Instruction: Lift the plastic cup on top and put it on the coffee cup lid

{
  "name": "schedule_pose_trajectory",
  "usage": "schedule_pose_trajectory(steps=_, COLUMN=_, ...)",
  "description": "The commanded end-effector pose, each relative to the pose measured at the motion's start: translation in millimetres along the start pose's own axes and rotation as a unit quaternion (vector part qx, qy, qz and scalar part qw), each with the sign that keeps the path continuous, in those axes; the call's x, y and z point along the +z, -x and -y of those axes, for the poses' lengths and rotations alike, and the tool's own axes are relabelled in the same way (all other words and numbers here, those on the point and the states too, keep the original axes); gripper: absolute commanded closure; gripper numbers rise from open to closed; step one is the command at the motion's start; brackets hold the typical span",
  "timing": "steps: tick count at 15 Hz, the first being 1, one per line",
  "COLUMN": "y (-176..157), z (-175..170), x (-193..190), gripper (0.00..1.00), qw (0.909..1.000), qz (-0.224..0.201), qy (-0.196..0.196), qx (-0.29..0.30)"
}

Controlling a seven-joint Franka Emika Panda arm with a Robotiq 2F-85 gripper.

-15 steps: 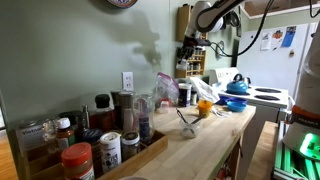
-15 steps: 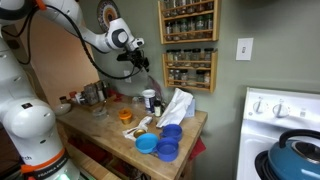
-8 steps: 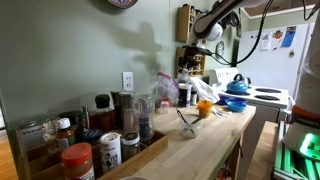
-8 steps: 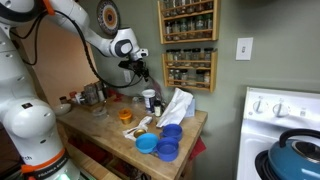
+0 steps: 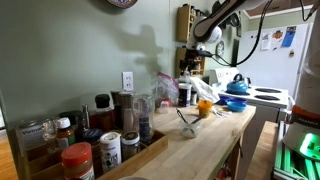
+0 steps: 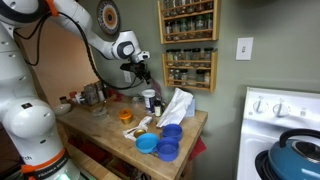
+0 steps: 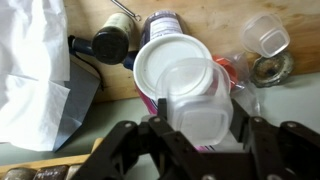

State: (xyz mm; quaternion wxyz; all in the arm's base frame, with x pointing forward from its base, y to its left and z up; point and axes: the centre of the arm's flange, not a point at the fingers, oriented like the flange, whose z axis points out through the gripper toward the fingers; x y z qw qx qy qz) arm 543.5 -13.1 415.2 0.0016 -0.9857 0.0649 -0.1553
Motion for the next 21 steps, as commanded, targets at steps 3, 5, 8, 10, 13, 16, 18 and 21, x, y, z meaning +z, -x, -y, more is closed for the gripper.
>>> schedule_pose_trajectory(steps=3, y=-6, z=-9, x=20, gripper=0.66, qw=0.9992, qz=0.028, qy=0.027, qx=0.011)
schedule_pose_trajectory(steps=5, y=-7, z=-10, x=24, gripper=0.66, qw=0.9988, qz=0.036, qy=0.030, qx=0.013)
schedule_pose_trajectory(steps=8, y=-7, z=-8, x=30, gripper=0.16, qw=0.9985, qz=0.046, qy=0.021, qx=0.018)
schedule_pose_trajectory(steps=10, y=-7, z=-7, x=30, gripper=0.08, qw=0.9988, qz=0.042, qy=0.011, qx=0.024)
schedule_pose_trajectory(steps=13, y=-9, z=0, x=8, gripper=0.00, qw=0.9995, qz=0.006, qy=0.001, qx=0.032)
schedule_pose_trajectory(steps=16, y=-10, z=12, x=-37, gripper=0.00, qw=0.9963, qz=-0.079, qy=-0.010, qx=0.032)
schedule_pose_trajectory(steps=18, y=-4, z=25, x=-74, gripper=0.00, qw=0.9890, qz=-0.143, qy=-0.029, qx=0.022)
schedule_pose_trajectory(steps=21, y=-24, z=33, x=-80, gripper=0.00, qw=0.9871, qz=-0.156, qy=-0.037, qx=0.000)
